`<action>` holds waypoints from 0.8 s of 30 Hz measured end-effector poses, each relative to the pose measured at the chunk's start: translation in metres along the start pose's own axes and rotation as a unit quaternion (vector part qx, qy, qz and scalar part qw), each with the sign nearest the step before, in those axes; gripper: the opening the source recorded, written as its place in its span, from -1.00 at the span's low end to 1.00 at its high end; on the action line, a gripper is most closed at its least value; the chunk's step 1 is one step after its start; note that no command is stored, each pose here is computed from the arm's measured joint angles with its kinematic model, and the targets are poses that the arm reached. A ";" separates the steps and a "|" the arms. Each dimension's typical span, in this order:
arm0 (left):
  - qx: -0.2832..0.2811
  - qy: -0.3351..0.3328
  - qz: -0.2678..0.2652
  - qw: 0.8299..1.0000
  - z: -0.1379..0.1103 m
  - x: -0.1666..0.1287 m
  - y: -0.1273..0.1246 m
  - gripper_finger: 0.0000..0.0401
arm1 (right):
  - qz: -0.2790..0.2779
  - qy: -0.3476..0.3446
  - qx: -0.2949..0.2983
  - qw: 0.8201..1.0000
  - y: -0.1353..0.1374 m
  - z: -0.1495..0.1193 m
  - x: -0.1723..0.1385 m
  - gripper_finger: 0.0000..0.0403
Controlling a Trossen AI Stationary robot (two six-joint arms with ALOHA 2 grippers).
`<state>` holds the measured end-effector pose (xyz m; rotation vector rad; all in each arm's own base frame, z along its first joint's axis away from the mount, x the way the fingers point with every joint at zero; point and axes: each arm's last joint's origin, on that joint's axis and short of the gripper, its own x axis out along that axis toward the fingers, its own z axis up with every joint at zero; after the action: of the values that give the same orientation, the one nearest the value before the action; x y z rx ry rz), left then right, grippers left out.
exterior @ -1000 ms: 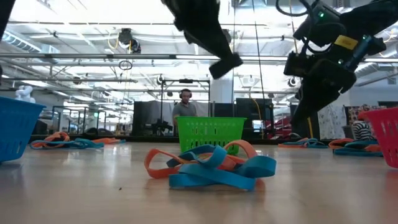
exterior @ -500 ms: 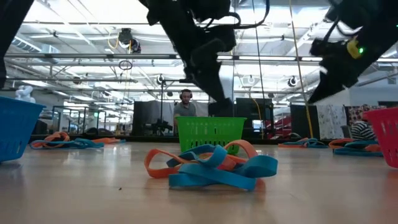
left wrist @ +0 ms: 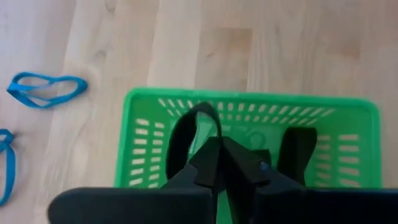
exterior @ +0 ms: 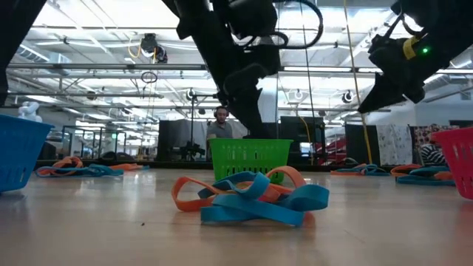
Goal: Sort rubber bands into baskets
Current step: Put the black rubber band into the green bin
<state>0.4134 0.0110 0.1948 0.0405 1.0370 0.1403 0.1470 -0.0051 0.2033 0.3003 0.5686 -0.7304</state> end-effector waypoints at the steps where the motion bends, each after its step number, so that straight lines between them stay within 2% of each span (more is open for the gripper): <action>1: 0.000 0.002 0.001 1.000 -0.001 0.001 0.000 -0.85 | -0.002 0.003 0.001 1.000 0.001 -0.001 0.001 -1.00; 11: 0.010 0.004 0.018 1.000 -0.001 -0.001 -0.005 -0.50 | -0.015 0.020 -0.012 1.000 0.004 -0.004 0.008 -1.00; 14: 0.007 0.000 0.032 0.999 0.004 -0.005 -0.003 -0.44 | -0.015 0.021 -0.016 1.000 0.004 -0.004 0.008 -1.00; 19: 0.025 -0.129 0.035 0.991 0.033 -0.018 -0.009 -0.44 | -0.012 0.019 -0.033 0.999 0.004 -0.004 0.008 -1.00; 24: 0.033 -0.268 0.042 0.962 0.057 -0.009 -0.013 -0.44 | -0.007 0.008 -0.014 1.000 0.002 -0.002 0.003 -1.00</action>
<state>0.4595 -0.0009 0.2305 0.1737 0.4983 0.1597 0.1496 -0.0050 0.2001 0.2763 0.5957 -0.7326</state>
